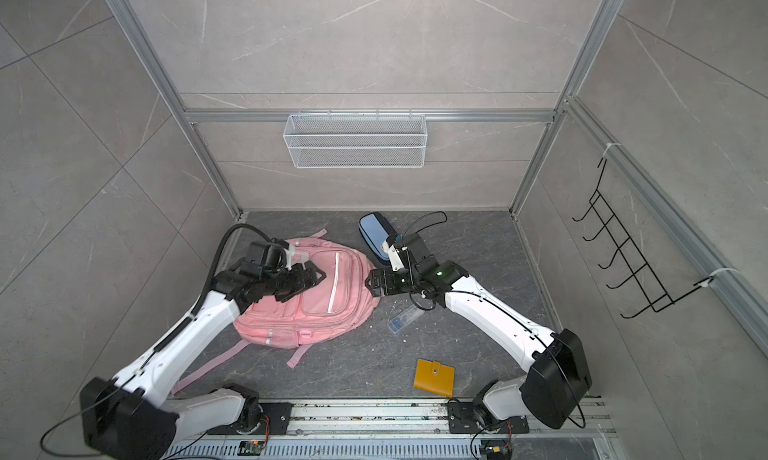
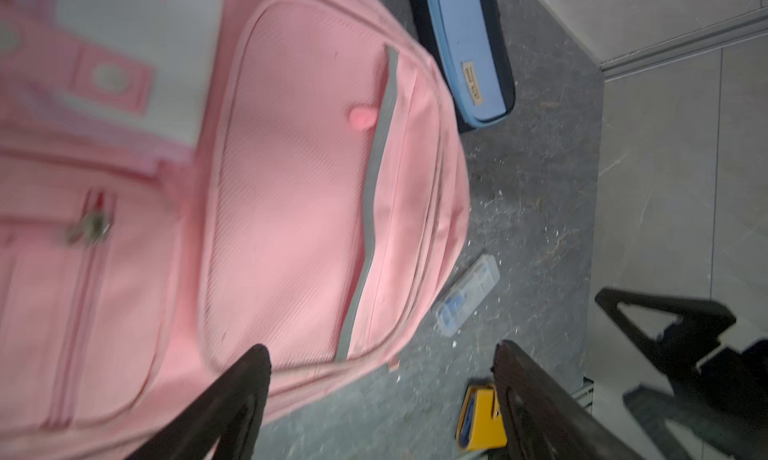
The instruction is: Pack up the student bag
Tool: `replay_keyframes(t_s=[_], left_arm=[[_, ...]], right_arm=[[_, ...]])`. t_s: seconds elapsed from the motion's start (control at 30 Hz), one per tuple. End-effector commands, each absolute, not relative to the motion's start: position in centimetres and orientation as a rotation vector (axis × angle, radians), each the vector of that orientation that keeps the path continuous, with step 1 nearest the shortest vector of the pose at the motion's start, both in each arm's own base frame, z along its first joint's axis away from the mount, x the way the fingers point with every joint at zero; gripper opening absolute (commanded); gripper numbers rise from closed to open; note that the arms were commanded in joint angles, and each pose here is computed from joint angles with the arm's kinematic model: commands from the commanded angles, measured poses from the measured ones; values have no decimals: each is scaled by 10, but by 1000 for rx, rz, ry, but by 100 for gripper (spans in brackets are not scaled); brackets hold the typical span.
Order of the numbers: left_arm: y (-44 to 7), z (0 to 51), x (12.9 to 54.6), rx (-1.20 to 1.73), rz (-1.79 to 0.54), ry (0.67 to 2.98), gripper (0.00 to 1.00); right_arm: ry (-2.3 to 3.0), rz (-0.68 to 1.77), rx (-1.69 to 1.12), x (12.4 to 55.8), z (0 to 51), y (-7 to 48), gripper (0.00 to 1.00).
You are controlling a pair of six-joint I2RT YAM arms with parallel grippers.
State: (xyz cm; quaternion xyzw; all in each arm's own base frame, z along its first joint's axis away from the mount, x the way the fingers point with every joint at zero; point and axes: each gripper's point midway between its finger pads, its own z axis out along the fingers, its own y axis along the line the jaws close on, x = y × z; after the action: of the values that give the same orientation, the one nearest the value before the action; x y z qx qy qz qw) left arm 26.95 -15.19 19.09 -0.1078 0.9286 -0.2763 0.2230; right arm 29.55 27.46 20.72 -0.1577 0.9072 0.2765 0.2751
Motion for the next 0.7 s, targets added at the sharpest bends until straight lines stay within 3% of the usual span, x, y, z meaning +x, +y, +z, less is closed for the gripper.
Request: replay_keyframes(t_s=[0.0, 0.3, 0.67], left_arm=[[-123, 151, 201, -512, -674, 2748, 86], [-96, 93, 152, -900, -616, 2765, 87], [-76, 65, 178, -1228, -608, 2562, 82]], right_arm=[[2401, 773, -508, 297, 207, 288, 99], [2406, 833, -568, 306, 203, 310, 99], [2406, 832, -573, 305, 206, 310, 99]])
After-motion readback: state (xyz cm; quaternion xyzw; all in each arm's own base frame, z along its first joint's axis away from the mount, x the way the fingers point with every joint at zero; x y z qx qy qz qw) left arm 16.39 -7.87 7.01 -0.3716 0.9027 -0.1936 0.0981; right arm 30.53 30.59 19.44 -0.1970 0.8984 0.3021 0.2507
